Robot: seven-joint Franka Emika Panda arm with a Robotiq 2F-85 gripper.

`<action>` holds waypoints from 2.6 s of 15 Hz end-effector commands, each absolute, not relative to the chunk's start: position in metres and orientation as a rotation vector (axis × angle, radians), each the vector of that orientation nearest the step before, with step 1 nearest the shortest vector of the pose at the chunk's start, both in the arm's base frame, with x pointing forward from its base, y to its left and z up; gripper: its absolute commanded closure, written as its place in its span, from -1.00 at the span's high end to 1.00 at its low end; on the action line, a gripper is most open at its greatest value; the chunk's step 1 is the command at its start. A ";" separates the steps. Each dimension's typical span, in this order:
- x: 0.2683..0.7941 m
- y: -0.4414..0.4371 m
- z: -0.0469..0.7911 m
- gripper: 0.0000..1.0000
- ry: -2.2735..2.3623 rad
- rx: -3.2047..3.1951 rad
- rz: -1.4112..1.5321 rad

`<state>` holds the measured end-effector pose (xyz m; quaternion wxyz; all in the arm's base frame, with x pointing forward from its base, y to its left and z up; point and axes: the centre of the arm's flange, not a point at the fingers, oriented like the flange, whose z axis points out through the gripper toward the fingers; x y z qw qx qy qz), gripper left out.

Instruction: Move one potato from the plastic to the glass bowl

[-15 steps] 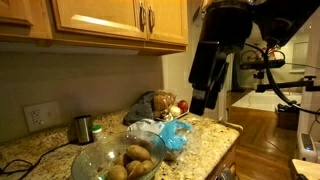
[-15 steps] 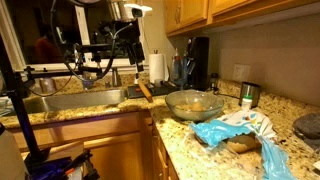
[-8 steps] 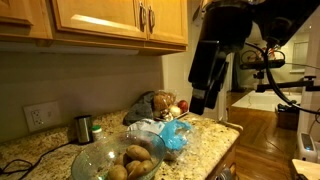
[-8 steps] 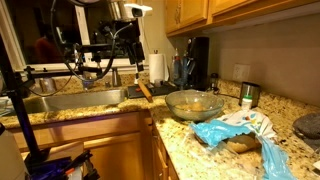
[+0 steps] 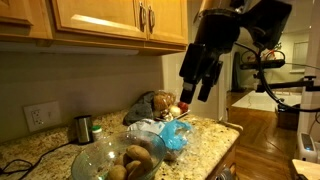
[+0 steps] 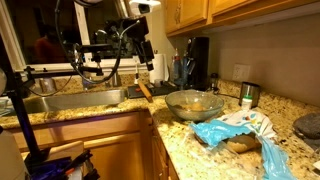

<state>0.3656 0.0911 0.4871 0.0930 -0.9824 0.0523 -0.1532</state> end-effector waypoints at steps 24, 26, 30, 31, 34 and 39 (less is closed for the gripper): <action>0.392 -0.130 0.369 1.00 0.919 -2.931 -0.754; 0.396 -0.137 0.362 1.00 0.952 -2.924 -0.746; 0.412 -0.149 0.359 1.00 0.996 -2.883 -0.764; 0.414 -0.150 0.364 1.00 1.003 -2.882 -0.754; 0.409 -0.147 0.365 1.00 0.967 -2.894 -0.750; 0.416 -0.149 0.363 1.00 0.989 -2.899 -0.741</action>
